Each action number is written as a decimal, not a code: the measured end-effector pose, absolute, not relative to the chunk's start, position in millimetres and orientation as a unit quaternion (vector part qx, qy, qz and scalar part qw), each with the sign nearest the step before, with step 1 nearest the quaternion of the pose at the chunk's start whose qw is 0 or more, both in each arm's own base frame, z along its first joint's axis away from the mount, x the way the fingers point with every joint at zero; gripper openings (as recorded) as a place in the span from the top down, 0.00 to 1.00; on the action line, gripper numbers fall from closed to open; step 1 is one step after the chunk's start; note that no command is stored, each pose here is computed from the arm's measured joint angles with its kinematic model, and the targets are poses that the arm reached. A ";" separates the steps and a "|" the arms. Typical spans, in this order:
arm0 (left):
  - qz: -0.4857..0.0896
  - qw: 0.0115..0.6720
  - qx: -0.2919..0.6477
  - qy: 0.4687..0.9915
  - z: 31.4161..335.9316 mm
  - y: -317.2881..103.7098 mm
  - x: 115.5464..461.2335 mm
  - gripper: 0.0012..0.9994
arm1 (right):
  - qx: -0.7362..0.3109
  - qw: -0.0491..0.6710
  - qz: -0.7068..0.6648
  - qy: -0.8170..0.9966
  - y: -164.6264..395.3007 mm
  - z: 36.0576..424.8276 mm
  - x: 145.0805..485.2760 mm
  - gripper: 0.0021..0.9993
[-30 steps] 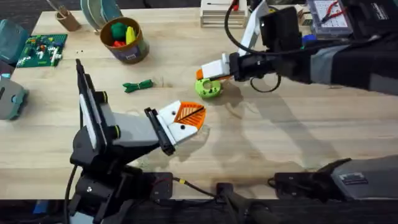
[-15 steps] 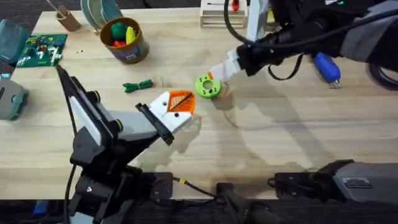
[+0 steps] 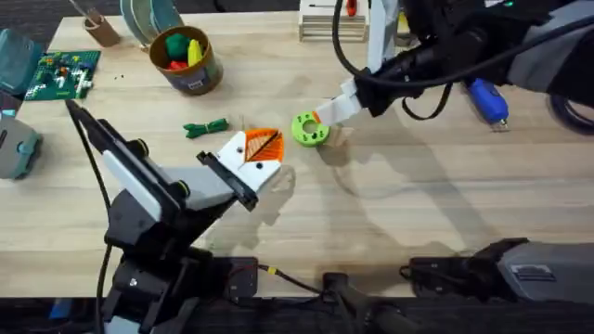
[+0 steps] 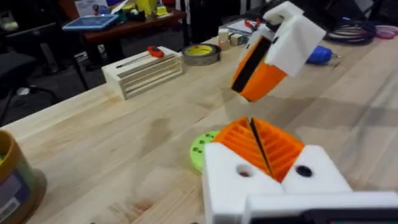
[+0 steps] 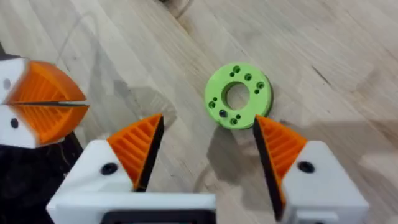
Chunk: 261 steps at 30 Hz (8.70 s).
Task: Pick up the gripper from the table and insert it into the empty holder that is missing its gripper. Then pick up a screw, insert it into the mounting hole, and use the screwdriver to tighten it. Finally, clean up the table by picking up the vegetable and placing it into the bucket.
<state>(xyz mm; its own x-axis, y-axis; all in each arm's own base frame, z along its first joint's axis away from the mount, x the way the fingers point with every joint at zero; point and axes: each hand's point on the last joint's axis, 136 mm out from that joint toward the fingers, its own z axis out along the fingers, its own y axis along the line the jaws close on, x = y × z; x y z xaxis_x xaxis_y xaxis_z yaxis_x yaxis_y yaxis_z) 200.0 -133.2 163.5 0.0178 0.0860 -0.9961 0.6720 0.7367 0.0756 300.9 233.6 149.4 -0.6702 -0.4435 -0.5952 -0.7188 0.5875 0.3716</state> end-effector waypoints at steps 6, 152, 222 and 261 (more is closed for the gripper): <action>-0.276 0.634 0.339 0.638 163.3 -152.2 179.7 1.00 | -0.339 0.227 0.304 0.861 233.6 149.4 300.9 0.10; -0.469 0.506 0.424 0.586 158.8 -186.2 105.9 1.00 | -0.331 0.197 0.121 0.915 276.0 64.8 301.8 0.60; -0.469 0.507 0.426 0.585 158.9 -186.2 105.5 1.00 | -0.309 0.187 0.085 0.929 234.0 195.1 311.1 1.00; -0.468 0.507 0.426 0.585 158.9 -186.2 105.7 1.00 | -0.444 0.217 0.174 0.852 310.5 257.4 167.4 1.00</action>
